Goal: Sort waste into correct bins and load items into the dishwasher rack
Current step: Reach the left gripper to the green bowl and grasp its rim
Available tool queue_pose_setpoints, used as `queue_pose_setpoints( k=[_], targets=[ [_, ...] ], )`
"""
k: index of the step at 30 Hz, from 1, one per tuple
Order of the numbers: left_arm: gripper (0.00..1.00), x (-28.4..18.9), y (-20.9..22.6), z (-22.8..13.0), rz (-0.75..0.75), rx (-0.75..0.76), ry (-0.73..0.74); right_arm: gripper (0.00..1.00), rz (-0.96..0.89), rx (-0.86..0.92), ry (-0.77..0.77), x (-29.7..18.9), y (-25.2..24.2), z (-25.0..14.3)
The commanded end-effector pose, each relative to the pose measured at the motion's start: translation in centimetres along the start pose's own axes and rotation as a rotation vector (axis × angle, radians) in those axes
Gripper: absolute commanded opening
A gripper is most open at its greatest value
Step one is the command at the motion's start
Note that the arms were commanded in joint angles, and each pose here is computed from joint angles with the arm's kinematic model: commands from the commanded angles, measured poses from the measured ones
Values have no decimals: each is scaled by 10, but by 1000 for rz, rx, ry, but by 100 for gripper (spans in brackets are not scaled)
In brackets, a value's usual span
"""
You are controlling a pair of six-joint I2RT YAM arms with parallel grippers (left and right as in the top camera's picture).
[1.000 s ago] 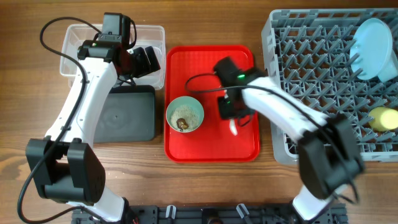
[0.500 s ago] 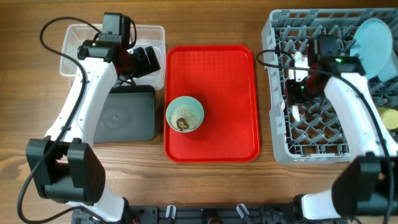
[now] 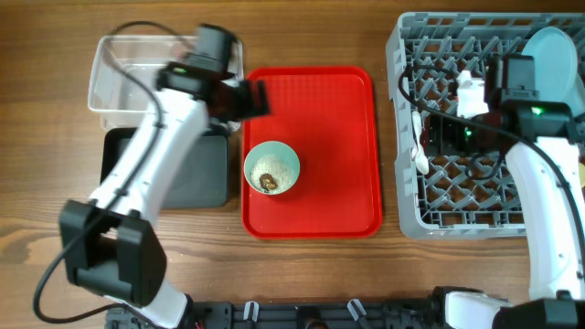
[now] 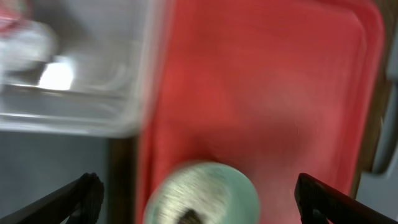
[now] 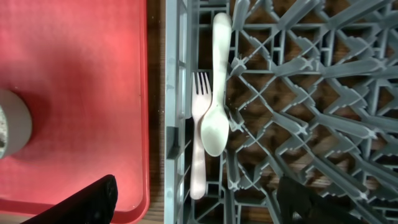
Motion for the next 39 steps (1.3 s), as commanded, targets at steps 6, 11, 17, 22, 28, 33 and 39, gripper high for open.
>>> queue_pose_setpoints(
  k=[6, 11, 17, 22, 28, 33, 39],
  targets=[
    [98, 23, -115, -58, -12, 272, 82, 84, 26, 38, 4, -6, 5, -1],
    [87, 51, -128, -83, 9, 269, 171, 84, 25, 40, 8, -6, 5, -2],
    [82, 76, -120, -96, 78, 288, 230, 84, 25, 47, 12, -6, 4, -3],
    [69, 94, -110, -101, 134, 293, 257, 84, 25, 48, 12, -6, 4, -3],
    [34, 108, -105, -106, 156, 296, 282, 84, 25, 48, 12, -6, 4, -3],
    [23, 115, -100, -109, 186, 301, 288, 84, 24, 47, 13, -6, 4, -3],
    [4, 110, -97, -112, 195, 301, 306, 84, 24, 47, 16, -6, 4, -4]
  ],
)
Point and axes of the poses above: each gripper's point midway between its finger pads, its own x axis out along the fingers, its own y axis along the line the jaws close on, z = x × y, the point moved 1 cm from there along -x, back along the fingers, and after that the axes turned 14 degrees about x, right-handed, at the moved point
